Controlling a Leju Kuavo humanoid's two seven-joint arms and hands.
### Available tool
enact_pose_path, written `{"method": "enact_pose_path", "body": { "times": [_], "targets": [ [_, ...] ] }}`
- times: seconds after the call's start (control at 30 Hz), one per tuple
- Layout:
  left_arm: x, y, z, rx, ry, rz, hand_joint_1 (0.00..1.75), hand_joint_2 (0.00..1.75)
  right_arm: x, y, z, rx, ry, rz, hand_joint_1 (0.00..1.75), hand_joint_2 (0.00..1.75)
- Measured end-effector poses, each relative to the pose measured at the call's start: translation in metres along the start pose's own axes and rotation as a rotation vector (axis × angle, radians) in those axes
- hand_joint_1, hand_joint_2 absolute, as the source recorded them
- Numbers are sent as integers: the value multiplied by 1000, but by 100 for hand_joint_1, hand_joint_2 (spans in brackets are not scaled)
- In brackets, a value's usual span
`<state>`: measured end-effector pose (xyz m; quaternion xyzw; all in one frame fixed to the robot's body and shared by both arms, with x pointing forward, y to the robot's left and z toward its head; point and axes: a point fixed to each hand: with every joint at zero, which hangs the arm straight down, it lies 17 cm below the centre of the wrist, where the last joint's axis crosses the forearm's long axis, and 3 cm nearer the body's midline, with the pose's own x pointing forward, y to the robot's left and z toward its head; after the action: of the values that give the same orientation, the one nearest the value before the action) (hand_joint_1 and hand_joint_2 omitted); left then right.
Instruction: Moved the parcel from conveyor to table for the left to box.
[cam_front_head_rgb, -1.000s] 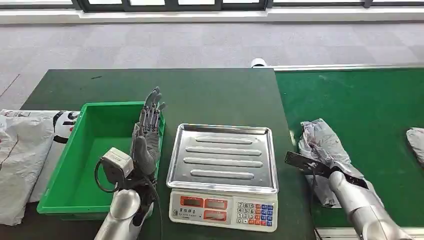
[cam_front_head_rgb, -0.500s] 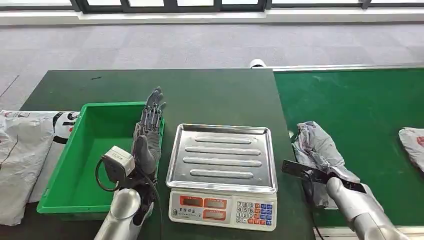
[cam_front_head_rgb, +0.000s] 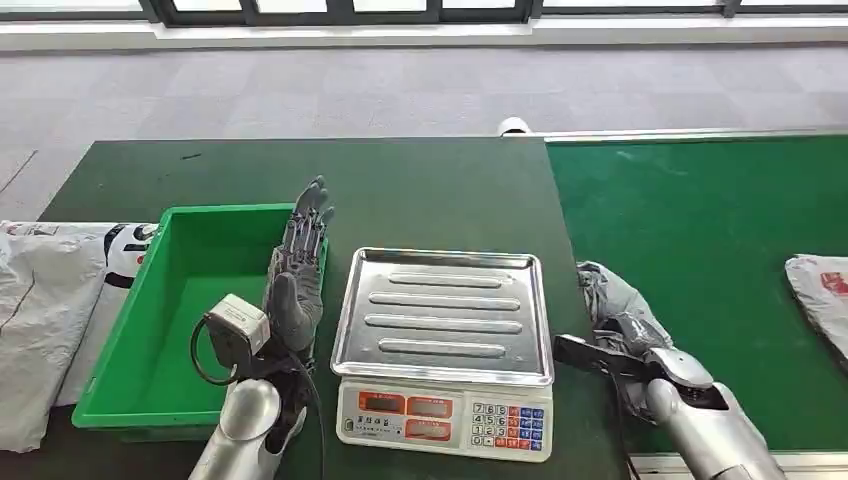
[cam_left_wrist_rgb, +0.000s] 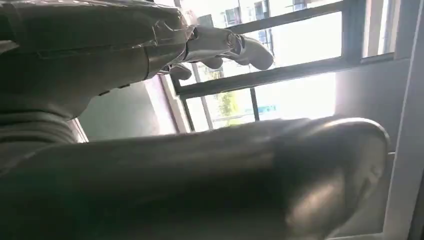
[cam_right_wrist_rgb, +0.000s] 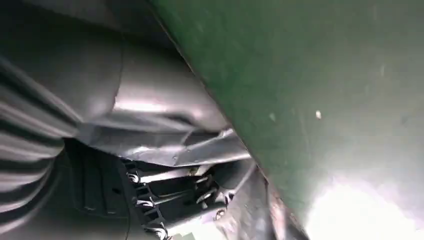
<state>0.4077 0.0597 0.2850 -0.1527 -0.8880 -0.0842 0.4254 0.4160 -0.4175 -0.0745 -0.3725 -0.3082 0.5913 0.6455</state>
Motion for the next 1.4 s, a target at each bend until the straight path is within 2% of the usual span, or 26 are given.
{"method": "enact_pose_path", "body": {
  "times": [0.6, 0.67, 0.77, 0.8, 0.93, 1.2, 1.4],
  "targets": [
    [2, -1, 0, -8, -4, 2, 0, 0, 11, -6, 25, -81, -51, 50, 175, 175],
    [1, -1, 1, -8, -4, 1, 0, 0, 11, -22, 25, -156, -37, 66, 175, 175],
    [2, -1, 4, -6, -6, 1, 0, 0, 17, -73, 30, -360, -11, 52, 175, 175],
    [2, -1, 4, -7, -8, -2, 0, 0, 20, -103, 35, -455, -4, 25, 175, 175],
    [3, -1, 6, -8, -14, -4, 0, 0, 34, -168, 56, -656, -13, -64, 175, 175],
    [3, -2, 6, -9, -15, -5, 0, 0, 39, -204, 75, -765, -17, -124, 175, 175],
    [2, -6, 8, -29, -20, -9, 0, 0, 35, -198, 86, -781, -3, -152, 175, 175]
  ]
}}
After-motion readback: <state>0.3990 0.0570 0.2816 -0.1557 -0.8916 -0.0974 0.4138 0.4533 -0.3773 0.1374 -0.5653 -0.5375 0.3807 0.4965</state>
